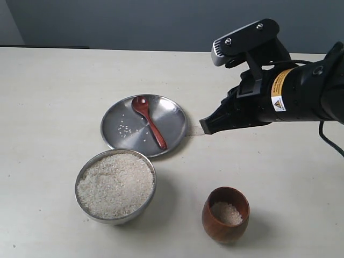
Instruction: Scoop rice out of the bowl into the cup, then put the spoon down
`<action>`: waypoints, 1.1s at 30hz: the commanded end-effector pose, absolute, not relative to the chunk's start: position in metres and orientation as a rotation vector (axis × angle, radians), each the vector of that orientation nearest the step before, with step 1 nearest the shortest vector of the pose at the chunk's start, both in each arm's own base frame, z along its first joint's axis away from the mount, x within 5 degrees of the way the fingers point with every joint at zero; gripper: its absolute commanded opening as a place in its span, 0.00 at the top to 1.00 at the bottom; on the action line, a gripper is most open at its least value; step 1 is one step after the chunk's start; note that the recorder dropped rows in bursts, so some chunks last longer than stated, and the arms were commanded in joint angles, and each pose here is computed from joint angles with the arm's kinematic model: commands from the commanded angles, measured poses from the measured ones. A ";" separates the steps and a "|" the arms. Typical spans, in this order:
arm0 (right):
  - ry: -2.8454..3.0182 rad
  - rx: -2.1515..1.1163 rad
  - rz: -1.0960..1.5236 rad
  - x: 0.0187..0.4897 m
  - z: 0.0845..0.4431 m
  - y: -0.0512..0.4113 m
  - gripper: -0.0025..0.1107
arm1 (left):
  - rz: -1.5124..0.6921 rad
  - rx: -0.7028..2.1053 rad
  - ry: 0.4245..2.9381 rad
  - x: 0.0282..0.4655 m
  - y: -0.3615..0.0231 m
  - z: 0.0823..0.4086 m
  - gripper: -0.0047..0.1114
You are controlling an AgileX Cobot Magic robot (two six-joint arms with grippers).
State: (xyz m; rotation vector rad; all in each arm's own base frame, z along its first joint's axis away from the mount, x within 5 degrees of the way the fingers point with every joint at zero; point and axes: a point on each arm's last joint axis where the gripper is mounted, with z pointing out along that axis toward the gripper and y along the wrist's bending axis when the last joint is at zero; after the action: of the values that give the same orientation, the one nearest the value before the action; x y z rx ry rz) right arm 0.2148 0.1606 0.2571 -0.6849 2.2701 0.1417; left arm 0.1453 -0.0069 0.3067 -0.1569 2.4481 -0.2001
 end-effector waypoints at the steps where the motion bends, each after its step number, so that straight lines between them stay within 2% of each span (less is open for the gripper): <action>1: 2.260 -0.673 0.154 0.215 0.259 0.160 0.98 | -0.195 -0.158 2.437 0.146 -0.006 0.309 0.96; 6: 2.242 -0.665 0.163 0.213 0.264 0.158 0.98 | -0.195 -0.158 2.437 0.146 -0.006 0.309 0.96; 17: 1.927 -0.533 0.304 0.164 0.347 0.117 0.98 | -0.195 -0.158 2.437 0.146 -0.006 0.309 0.96; 20: 1.811 -0.460 0.331 0.143 0.371 0.093 0.98 | -0.195 -0.158 2.437 0.146 -0.006 0.309 0.96; 27: 1.775 -0.086 0.089 0.126 0.388 0.022 0.98 | -0.195 -0.158 2.437 0.146 -0.006 0.309 0.96; 33: 1.780 0.084 0.034 0.107 0.389 0.001 0.98 | -0.195 -0.158 2.437 0.146 -0.006 0.309 0.96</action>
State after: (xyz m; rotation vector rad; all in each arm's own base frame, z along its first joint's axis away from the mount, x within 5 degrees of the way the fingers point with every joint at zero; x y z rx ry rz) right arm 0.1145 0.0075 0.3926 0.0205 1.7466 0.0452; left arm 0.1453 -0.0069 0.3067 -0.1569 2.4481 -0.2001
